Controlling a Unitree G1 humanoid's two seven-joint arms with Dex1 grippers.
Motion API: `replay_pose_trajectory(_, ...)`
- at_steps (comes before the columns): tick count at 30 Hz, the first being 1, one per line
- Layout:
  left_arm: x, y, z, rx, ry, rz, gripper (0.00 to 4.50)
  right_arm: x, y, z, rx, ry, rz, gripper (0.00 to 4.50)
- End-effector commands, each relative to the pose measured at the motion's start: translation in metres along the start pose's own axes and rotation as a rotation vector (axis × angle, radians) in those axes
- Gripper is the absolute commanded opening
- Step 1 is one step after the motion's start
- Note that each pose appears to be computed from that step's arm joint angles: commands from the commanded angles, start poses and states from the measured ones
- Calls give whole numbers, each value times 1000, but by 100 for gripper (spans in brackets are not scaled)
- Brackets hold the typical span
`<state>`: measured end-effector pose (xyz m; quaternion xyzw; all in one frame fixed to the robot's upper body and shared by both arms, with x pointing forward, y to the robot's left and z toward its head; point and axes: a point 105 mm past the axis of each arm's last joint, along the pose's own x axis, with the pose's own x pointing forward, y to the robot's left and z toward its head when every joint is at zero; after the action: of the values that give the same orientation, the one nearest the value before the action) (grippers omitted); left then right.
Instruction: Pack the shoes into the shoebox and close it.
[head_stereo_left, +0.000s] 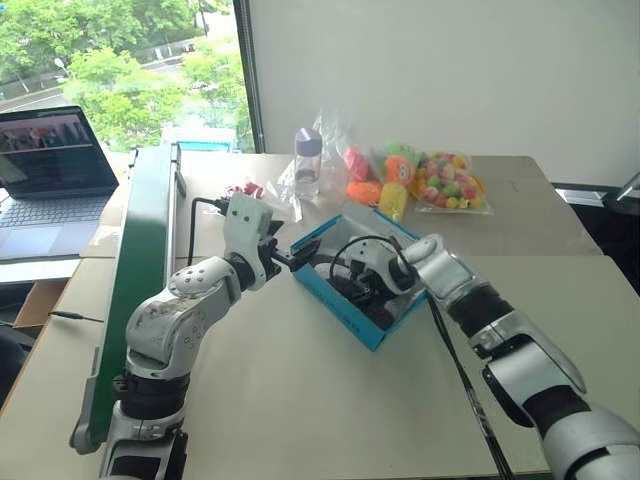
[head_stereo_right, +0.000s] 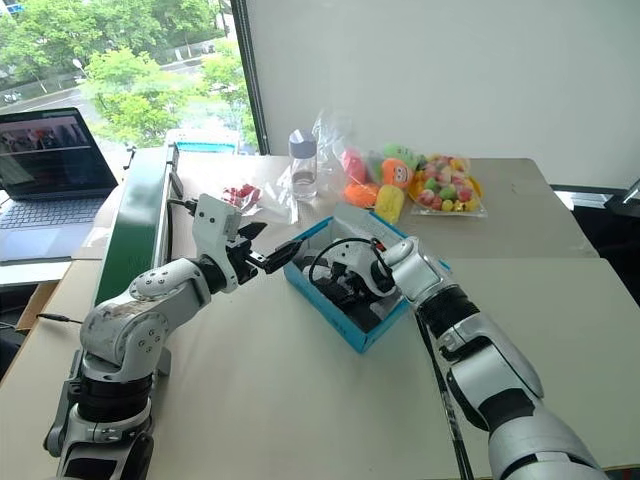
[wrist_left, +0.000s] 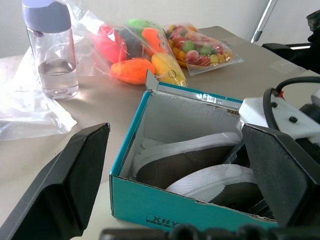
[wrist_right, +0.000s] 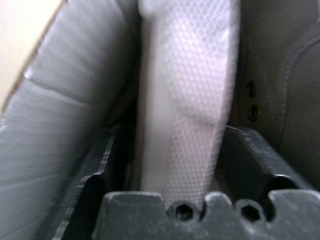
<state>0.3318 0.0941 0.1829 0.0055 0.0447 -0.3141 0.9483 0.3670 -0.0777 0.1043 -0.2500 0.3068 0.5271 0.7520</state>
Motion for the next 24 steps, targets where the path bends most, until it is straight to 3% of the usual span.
replay_pose_trajectory(1, 0, -1, 15, 34, -61, -2, 450, -44, 8, 44, 15, -150, 23, 446)
replay_pose_trajectory(6, 3, -4, 13, 40, -46, -37, 450, -106, 3, 75, 117, -334, -58, 446)
replay_pose_trajectory(10, 4, -16, 14, 89, -19, -138, 450, -144, -3, 57, 194, -371, -161, 446)
replay_pose_trajectory(14, 1, -30, 16, 131, 11, -285, 450, -177, 4, 21, 294, -380, -244, 338)
replay_pose_trajectory(21, 1, -33, 16, 308, 136, -520, 450, -185, 32, -52, 412, -267, -327, 98)
replay_pose_trajectory(24, 3, -33, 20, 331, 154, -555, 450, -184, 49, -82, 593, -429, -268, 4)
